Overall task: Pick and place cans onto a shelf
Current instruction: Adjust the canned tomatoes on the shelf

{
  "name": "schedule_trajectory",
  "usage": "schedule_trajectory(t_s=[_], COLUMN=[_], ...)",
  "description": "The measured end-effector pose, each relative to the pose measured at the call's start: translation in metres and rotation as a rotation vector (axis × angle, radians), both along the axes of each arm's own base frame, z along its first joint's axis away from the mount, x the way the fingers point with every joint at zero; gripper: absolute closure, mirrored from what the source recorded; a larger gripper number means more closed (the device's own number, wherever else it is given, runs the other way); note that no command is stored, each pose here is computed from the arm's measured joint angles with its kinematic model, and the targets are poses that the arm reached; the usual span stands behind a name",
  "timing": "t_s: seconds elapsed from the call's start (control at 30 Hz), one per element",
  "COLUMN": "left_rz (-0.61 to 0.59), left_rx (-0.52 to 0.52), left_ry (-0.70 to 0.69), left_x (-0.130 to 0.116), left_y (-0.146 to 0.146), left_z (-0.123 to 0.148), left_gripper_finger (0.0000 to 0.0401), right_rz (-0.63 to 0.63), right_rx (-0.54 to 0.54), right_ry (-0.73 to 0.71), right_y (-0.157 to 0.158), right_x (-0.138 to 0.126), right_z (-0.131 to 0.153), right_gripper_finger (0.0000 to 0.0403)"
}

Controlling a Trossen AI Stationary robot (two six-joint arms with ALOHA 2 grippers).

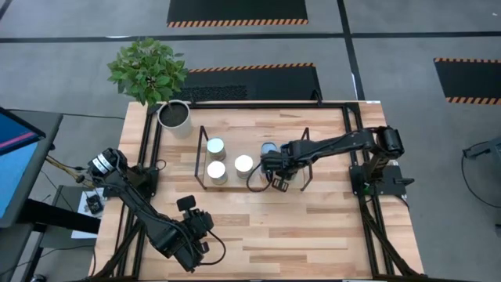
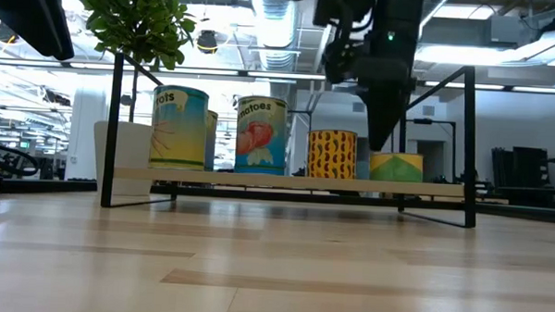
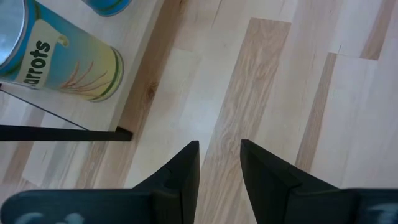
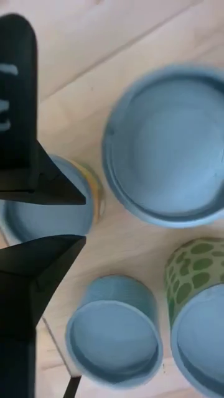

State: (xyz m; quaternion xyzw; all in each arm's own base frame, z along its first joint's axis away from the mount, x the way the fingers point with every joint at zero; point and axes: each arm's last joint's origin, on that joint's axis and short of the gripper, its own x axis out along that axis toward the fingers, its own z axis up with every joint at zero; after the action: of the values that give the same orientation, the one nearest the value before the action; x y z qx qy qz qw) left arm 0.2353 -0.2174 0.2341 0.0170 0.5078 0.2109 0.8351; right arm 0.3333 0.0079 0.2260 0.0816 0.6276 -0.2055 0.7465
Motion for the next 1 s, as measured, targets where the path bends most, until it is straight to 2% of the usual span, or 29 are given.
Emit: schedule_trajectory(t_s=[0.27, 0.47, 0.57, 0.67, 0.8, 0.9, 1.0], left_rz=[0.001, 0.0, -0.003, -0.003, 0.002, -0.006, 0.021], left_rx=[-0.013, -0.024, -0.015, 0.019, 0.027, -0.006, -0.024], left_ry=[0.012, 0.034, 0.054, 0.106, 0.163, 0.125, 0.03], left_x=[0.0, 0.0, -0.002, -0.012, -0.031, -0.044, -0.055], left_y=[0.0, -0.002, -0.002, -0.003, -0.008, -0.013, -0.012], left_z=[0.0, 0.014, 0.023, 0.026, 0.031, 0.04, 0.051], left_gripper_finger=[0.0296, 0.0296, 0.0296, 0.0296, 0.0296, 0.0296, 0.0296], right_rz=[-0.028, 0.055, 0.106, 0.104, 0.04, -0.004, -0.027], right_rx=[0.029, 0.058, -0.006, -0.045, -0.066, -0.071, -0.059], right_ry=[-0.023, -0.217, -0.341, -0.403, -0.407, -0.443, -0.391], right_y=[0.004, 0.013, 0.011, 0.003, -0.021, -0.039, -0.051], right_x=[0.005, 0.022, 0.033, 0.04, 0.051, 0.061, 0.066], right_z=[0.04, 0.077, 0.085, 0.088, 0.076, 0.071, 0.054], right_gripper_finger=[0.0291, 0.0291, 0.0291, 0.0291, 0.0291, 0.0291, 0.0291])
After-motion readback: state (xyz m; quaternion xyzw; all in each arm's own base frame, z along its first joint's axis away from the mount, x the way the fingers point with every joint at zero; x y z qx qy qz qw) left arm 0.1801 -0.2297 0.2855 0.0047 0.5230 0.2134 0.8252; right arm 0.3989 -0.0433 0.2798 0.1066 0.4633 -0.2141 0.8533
